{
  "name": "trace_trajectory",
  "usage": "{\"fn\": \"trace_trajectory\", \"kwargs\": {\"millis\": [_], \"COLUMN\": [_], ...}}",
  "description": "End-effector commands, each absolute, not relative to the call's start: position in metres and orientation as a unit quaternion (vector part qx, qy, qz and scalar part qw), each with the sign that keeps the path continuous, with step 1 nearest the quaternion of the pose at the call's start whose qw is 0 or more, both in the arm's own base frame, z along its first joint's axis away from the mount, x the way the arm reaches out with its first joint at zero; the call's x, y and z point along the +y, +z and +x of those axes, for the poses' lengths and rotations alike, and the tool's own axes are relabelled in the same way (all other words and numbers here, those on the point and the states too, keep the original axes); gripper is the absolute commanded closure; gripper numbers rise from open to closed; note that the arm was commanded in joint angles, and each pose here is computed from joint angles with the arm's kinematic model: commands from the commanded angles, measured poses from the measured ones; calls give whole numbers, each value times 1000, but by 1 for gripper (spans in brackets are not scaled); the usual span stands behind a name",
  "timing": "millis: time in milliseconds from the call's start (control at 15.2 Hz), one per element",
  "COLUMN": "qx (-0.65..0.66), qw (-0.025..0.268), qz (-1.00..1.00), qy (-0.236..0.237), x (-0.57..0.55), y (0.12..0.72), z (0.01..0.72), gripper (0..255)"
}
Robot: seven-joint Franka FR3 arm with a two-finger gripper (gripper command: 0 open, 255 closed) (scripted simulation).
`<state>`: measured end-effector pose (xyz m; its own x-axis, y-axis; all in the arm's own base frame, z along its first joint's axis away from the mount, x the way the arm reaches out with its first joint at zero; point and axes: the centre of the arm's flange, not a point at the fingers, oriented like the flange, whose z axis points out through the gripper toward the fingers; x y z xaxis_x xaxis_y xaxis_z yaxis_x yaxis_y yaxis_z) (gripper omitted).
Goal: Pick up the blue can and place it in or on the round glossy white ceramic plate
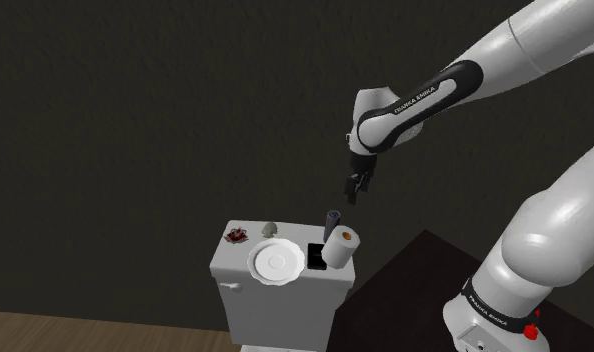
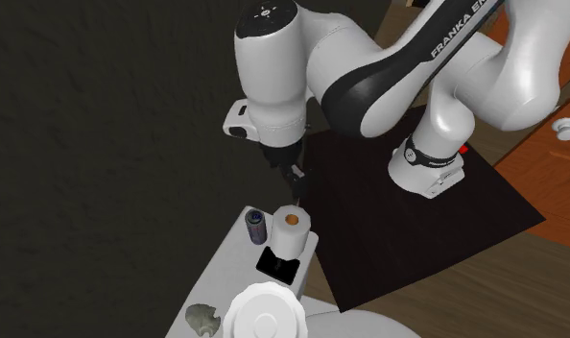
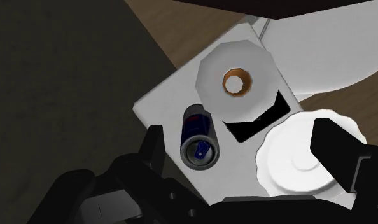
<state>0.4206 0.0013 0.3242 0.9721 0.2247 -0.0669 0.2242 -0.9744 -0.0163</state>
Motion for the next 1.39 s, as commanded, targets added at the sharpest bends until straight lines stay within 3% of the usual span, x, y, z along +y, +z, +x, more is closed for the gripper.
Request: {"fn": "trace_trajectory", "kwargs": {"millis": [0,660,1320], "qx": [-120,-152,-152], "qw": [4,2,2], "qz": [-992,-988,-988], "qy": [27,0,0], "x": [2,3,3], "y": [301,199,159], "z": [435,506,506], "gripper": [0,0,0]}}
